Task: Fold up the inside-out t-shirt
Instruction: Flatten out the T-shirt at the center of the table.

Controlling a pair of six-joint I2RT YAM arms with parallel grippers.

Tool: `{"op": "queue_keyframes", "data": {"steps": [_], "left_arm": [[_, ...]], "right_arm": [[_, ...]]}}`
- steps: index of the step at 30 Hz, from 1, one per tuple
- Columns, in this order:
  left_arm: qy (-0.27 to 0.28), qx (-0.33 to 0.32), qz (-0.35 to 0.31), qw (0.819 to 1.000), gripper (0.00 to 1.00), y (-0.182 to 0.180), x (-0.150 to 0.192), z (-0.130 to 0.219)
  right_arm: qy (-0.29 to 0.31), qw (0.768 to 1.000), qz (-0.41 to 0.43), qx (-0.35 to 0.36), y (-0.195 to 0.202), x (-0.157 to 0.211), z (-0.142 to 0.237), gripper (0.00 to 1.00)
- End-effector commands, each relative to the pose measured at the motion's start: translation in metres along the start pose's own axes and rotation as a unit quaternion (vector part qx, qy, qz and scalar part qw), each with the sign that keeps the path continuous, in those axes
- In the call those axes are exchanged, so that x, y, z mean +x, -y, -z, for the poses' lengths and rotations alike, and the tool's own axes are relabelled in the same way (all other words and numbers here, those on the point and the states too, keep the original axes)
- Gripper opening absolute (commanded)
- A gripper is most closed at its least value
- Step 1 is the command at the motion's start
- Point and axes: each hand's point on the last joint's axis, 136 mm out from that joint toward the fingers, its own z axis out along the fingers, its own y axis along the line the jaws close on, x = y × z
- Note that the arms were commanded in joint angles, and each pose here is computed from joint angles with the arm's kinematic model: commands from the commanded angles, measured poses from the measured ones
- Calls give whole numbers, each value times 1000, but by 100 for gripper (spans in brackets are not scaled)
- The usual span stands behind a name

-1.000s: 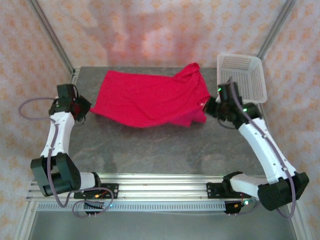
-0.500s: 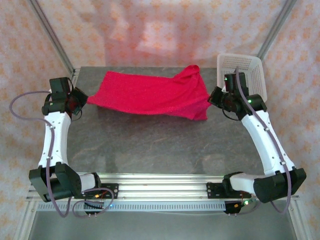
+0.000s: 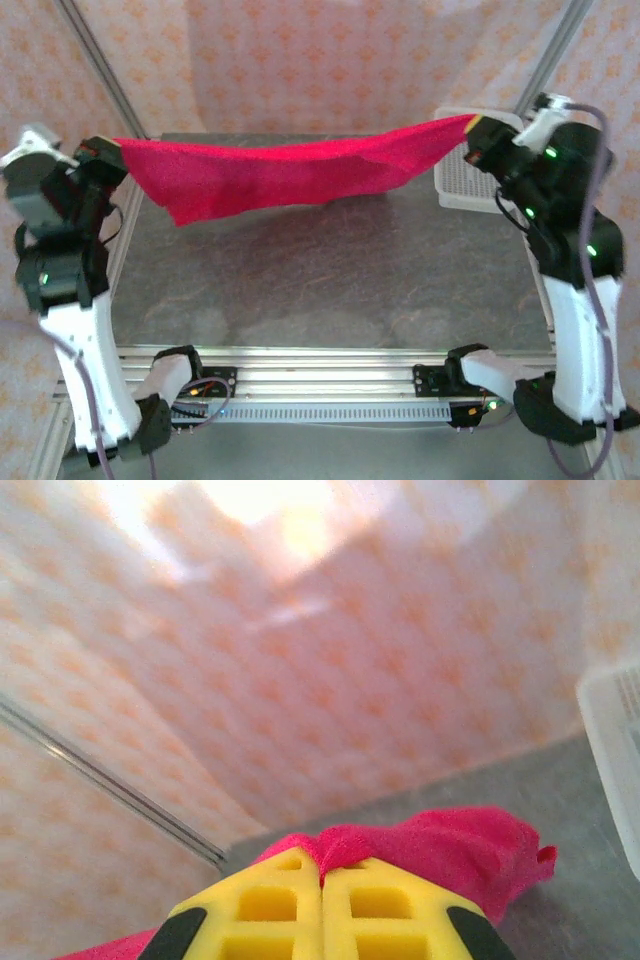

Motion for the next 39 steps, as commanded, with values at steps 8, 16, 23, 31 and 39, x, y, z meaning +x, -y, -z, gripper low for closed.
{"op": "queue_keyframes", "data": {"steps": [8, 16, 23, 31, 39], "left_arm": [[91, 25, -31, 995, 0, 37, -53, 60], [-9, 1, -15, 1000, 0, 3, -3, -45], [-131, -90, -34, 987, 0, -93, 111, -190], [-280, -216, -53, 934, 0, -211, 256, -320], [-292, -261, -83, 916, 65, -216, 255, -319]], "right_arm": [[134, 989, 60, 2, -23, -72, 79, 0], [72, 990, 91, 78, 11, -50, -15, 0], [-31, 983, 99, 152, 85, 39, -157, 0], [-200, 949, 67, 236, 187, 186, -326, 0], [-297, 916, 56, 262, 200, 244, -363, 44]]}}
